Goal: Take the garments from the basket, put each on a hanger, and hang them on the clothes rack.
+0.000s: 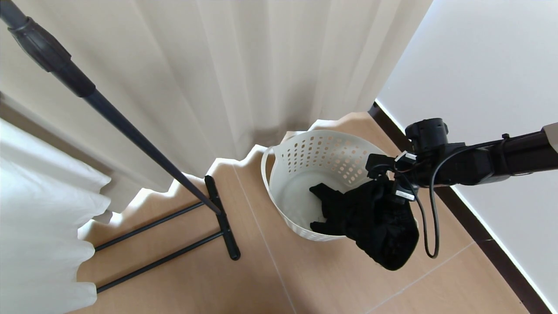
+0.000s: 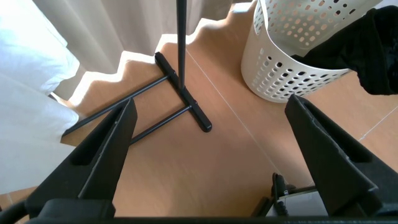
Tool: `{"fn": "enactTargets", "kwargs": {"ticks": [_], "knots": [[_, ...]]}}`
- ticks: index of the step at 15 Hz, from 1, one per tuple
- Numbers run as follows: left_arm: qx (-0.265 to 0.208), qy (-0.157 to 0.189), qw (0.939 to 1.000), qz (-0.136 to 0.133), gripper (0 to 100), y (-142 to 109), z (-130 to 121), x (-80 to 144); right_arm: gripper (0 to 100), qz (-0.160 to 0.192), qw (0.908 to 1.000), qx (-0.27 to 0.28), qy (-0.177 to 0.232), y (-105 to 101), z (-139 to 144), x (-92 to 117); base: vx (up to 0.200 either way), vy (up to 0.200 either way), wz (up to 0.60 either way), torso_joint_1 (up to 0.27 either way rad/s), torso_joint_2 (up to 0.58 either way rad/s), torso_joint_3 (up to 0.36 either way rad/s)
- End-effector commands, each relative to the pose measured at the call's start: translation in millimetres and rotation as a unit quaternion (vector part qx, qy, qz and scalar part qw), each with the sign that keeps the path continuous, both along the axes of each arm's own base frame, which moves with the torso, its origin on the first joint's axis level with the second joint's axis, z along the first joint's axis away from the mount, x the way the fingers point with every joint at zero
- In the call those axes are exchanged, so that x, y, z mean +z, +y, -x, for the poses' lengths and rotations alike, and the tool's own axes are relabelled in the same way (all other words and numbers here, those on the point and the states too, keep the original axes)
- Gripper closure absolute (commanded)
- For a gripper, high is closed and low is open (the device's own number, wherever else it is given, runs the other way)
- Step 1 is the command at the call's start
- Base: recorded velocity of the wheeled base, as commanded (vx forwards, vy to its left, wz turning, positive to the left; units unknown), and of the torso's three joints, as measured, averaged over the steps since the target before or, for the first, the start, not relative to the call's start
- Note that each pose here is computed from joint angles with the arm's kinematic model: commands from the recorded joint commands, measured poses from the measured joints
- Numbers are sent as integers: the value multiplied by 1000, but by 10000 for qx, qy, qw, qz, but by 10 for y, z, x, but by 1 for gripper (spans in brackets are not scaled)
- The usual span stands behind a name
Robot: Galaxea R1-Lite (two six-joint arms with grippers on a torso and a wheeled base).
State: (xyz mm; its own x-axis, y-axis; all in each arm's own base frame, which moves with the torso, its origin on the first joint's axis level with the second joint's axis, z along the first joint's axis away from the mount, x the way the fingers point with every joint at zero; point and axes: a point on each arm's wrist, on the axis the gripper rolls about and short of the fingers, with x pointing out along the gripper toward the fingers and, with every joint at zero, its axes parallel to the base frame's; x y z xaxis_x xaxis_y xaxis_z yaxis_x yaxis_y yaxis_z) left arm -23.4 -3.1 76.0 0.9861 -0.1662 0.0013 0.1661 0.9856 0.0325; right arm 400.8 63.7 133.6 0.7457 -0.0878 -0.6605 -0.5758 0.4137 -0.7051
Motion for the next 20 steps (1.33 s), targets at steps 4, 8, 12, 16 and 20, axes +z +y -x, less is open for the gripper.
{"fn": "enactTargets", "kwargs": {"ticks": [4,8,12,16,20], "knots": [[-1,6,10000,1,0,0,-1,0,0,-73,9999,-155,14,-45,-137,-95,0,0,0,0,0,0],[-1,6,10000,1,0,0,-1,0,100,-167,9996,-199,76,-48,-104,-121,0,0,0,0,0,0],[-1,6,10000,1,0,0,-1,0,100,-743,9955,-585,-107,-42,213,136,0,0,0,0,0,0],[-1,6,10000,1,0,0,-1,0,100,-1991,9754,-675,-661,15,930,561,0,0,0,0,0,0],[-1,8,10000,8,0,0,-1,0,100,-2899,9460,-303,-1416,9,1841,893,0,0,0,0,0,0]]}}
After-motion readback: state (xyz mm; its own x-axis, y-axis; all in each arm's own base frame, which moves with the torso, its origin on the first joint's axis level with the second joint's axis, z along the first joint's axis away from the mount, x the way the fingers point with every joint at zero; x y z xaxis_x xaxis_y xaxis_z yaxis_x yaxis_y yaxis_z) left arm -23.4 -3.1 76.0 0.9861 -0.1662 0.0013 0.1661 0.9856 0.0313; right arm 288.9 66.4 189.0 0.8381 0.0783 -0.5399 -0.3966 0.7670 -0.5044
